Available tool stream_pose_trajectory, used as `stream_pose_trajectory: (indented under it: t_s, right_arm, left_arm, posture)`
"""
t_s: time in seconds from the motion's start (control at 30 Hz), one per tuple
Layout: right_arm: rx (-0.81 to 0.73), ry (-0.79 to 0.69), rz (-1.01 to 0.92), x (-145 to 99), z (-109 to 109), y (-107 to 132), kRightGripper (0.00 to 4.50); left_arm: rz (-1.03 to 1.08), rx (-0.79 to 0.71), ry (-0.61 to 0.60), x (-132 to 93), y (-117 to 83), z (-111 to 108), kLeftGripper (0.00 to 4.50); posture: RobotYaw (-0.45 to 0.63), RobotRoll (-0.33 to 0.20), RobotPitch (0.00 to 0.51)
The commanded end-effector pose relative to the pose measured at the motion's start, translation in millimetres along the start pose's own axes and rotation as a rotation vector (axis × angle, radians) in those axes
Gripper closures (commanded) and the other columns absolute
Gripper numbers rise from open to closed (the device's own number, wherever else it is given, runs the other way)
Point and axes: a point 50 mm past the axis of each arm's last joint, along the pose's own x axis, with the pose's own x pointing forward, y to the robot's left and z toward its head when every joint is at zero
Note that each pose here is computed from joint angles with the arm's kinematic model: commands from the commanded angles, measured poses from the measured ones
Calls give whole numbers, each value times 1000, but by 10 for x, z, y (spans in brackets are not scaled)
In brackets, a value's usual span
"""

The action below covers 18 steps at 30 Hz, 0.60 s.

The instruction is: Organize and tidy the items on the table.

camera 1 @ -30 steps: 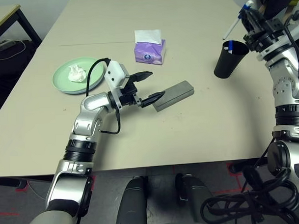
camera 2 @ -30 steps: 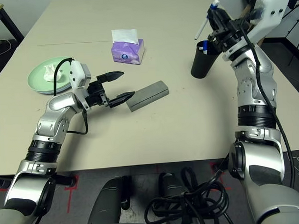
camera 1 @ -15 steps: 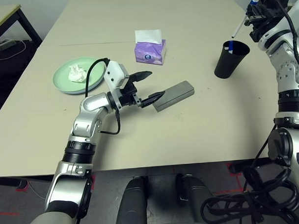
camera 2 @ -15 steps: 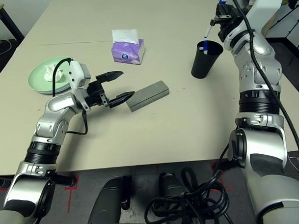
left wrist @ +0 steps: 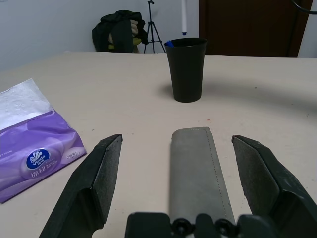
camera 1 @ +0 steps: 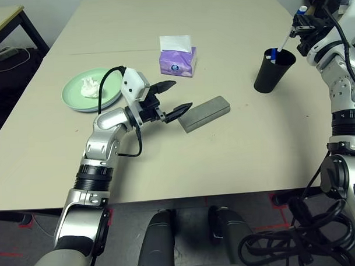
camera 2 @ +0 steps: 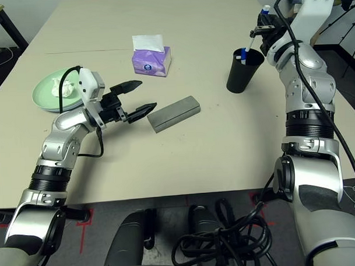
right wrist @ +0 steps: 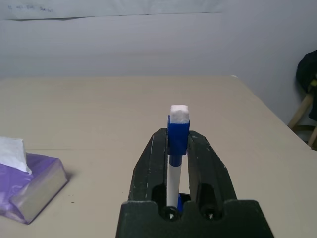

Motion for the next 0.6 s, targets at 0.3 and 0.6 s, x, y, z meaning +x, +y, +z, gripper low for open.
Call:
stream_pose_trajectory:
  t_s: [0.3,0.6]
  right_arm:
    - [-19,5,-3,-22,8,-27,45]
    - [-22,-37,79,-71,-9,35,45]
  left_arm:
    - [-6,14,4,20,4,16,0]
    - [52,6,6,-3,56,0,0]
  posture:
    - [48,0,107]
    - [39,0,105]
